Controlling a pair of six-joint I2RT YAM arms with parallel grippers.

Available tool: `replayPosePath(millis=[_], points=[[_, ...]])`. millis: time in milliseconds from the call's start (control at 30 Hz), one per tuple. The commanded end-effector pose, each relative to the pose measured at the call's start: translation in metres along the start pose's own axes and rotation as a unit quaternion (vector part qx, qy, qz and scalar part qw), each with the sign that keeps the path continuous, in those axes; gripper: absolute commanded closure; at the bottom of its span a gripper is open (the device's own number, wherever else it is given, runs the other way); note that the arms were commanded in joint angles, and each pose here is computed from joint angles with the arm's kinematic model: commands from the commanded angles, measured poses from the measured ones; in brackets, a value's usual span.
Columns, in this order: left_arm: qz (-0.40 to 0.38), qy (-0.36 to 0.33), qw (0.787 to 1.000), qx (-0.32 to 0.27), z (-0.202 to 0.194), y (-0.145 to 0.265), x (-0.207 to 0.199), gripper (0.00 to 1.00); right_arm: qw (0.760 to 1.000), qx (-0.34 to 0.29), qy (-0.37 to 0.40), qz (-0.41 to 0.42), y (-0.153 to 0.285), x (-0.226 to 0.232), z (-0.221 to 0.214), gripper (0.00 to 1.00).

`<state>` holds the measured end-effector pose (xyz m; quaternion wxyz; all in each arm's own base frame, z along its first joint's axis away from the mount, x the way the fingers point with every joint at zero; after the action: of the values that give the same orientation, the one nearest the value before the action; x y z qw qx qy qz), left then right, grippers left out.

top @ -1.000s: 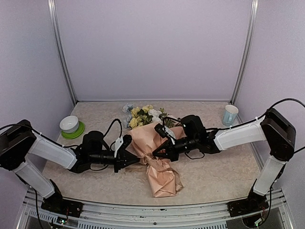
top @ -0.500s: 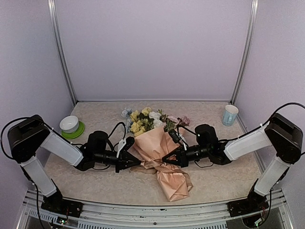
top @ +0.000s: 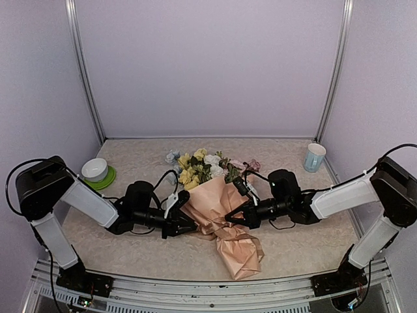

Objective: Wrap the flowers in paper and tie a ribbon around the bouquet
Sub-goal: Cross the half-tied ribbon over the folded bouquet.

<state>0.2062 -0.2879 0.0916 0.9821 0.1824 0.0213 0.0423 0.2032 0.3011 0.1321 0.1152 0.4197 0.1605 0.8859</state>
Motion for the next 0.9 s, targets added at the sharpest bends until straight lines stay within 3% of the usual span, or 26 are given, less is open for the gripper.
replayPosePath(millis=[0,133,233,400,533,867], points=[[0.038,-0.005,0.999,-0.002,0.000,0.007,-0.013,0.58,1.000,-0.005,0.020,-0.008,-0.004,0.000,0.004,1.00],[0.087,-0.008,0.996,-0.019,0.005,0.023,-0.023,0.38,0.999,-0.006,0.033,0.000,-0.004,0.004,0.003,1.00],[0.120,-0.032,0.992,-0.031,0.012,0.037,-0.036,0.33,0.999,-0.005,0.043,0.009,-0.005,0.006,0.003,1.00],[0.112,-0.084,0.990,0.001,0.044,0.019,-0.042,0.38,0.998,0.001,0.060,0.020,-0.008,0.009,0.007,1.00],[0.111,-0.111,0.987,0.024,0.063,-0.010,-0.020,0.42,0.997,-0.003,0.068,0.026,-0.010,0.011,0.011,1.00],[0.008,-0.155,0.987,0.034,0.061,-0.048,-0.012,0.55,0.995,-0.010,0.092,0.041,-0.006,0.018,0.012,1.00]])
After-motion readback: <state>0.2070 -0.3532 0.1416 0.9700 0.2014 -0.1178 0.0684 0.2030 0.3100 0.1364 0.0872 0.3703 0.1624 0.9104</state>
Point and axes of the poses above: each gripper's point midway between its finger pads, its own y axis back along the fingers, its own x axis along the line the jaws close on, z = x × y, the point moved 6 cm from there along y, back along the fingers, and after that the axes turned 14 degrees about -y, right-handed, at the moved point
